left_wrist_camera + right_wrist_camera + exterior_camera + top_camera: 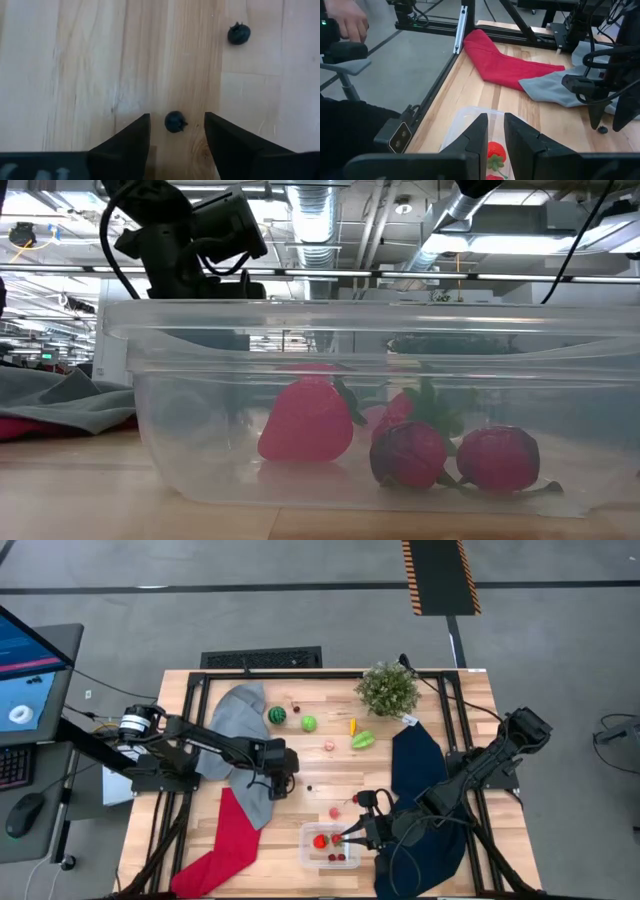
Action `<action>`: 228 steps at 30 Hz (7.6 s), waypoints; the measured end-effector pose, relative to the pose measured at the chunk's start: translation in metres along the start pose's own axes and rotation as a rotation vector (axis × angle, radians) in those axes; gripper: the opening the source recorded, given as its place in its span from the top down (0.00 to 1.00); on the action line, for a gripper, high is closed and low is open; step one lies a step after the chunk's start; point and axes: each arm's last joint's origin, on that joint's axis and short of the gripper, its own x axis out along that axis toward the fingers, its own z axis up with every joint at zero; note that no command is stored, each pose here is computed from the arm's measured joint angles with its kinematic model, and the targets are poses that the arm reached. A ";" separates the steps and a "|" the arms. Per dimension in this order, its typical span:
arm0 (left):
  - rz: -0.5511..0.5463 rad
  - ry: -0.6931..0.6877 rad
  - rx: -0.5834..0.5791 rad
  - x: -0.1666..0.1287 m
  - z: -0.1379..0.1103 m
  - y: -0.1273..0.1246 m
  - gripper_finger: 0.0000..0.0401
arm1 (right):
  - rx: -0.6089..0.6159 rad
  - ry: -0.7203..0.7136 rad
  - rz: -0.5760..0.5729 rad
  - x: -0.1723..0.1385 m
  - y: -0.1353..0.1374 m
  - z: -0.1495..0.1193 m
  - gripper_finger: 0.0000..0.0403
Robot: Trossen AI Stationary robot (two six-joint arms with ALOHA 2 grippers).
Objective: Pick and placing Produce into tupperware
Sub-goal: Put the blueberry into the transparent bin, then put the cherry into the transparent bin
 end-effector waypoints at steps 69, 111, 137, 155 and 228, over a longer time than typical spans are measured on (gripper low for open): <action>-0.376 -0.182 0.100 -0.039 0.050 -0.116 0.87 | 0.010 0.018 -0.006 0.000 0.000 -0.002 0.78; -0.432 -0.299 0.173 -0.013 0.048 -0.164 0.57 | 0.036 0.019 -0.003 0.000 0.000 -0.002 0.78; -0.382 -0.566 0.376 -0.049 0.061 -0.155 0.51 | 0.140 0.093 -0.145 -0.053 -0.089 0.026 0.78; -0.106 -1.012 0.134 -0.150 -0.052 -0.043 0.51 | 0.189 0.216 -0.272 -0.110 -0.134 0.023 0.78; -0.068 -1.053 0.171 -0.139 -0.087 -0.027 0.51 | 0.188 0.700 -0.026 0.050 -0.114 -0.085 0.67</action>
